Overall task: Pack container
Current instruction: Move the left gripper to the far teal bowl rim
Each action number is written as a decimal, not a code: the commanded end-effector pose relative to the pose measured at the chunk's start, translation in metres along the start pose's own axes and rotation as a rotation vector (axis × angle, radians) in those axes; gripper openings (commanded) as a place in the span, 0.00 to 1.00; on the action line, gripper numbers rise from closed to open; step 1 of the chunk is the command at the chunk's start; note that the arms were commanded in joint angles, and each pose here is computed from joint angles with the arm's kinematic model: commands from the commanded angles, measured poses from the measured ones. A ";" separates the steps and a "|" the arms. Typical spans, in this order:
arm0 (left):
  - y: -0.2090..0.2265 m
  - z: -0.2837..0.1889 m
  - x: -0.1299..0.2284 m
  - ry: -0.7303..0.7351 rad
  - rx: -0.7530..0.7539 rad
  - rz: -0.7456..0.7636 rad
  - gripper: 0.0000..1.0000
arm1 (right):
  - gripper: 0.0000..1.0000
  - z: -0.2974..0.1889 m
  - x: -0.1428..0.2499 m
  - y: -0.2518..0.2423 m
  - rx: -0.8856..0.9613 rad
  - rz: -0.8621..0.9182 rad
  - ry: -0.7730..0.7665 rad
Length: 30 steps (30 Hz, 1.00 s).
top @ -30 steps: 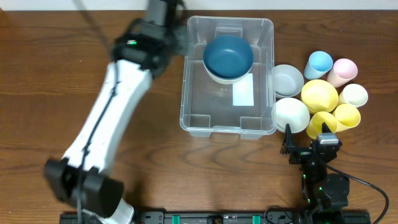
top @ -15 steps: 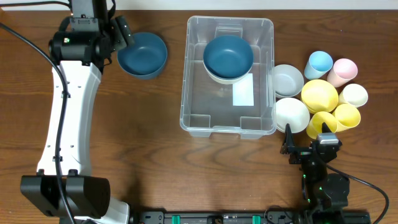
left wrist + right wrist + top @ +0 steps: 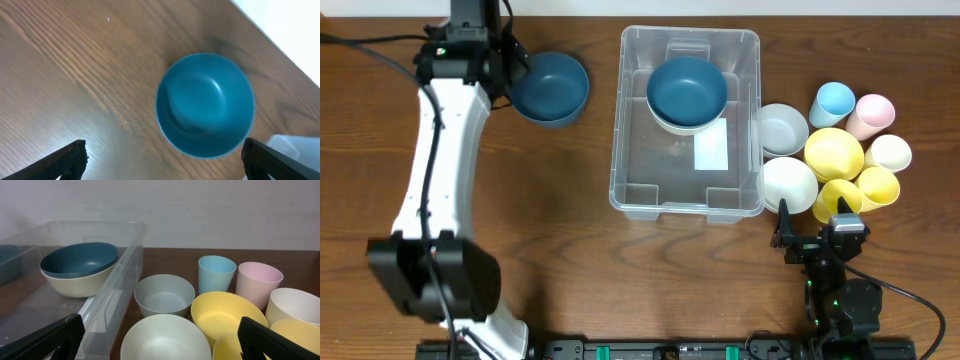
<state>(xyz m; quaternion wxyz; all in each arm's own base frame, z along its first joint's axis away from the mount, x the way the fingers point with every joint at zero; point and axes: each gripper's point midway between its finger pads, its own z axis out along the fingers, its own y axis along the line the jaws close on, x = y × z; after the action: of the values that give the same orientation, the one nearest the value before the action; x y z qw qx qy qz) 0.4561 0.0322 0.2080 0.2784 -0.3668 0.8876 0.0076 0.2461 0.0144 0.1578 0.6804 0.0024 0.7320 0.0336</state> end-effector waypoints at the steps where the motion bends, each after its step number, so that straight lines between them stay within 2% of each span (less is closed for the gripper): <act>1: 0.001 0.036 0.017 0.071 -0.038 -0.060 0.99 | 0.99 0.000 0.000 -0.003 0.011 -0.011 -0.001; 11: 0.009 0.108 0.066 0.251 -0.128 -0.027 0.99 | 0.99 0.000 0.000 -0.003 0.011 -0.011 -0.001; 25: 0.023 0.136 0.091 0.324 -0.200 -0.007 0.98 | 0.99 0.000 0.000 -0.003 0.011 -0.011 -0.001; 30: 0.024 0.143 0.094 0.332 -0.208 -0.005 0.93 | 0.99 0.000 0.000 -0.003 0.011 -0.011 -0.001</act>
<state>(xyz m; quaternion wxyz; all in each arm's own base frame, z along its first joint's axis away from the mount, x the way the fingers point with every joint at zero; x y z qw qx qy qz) 0.4605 0.0174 0.0461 0.1015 -0.3871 0.9159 0.0316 0.2461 0.0144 0.1578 0.6804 0.0024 0.7320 0.0336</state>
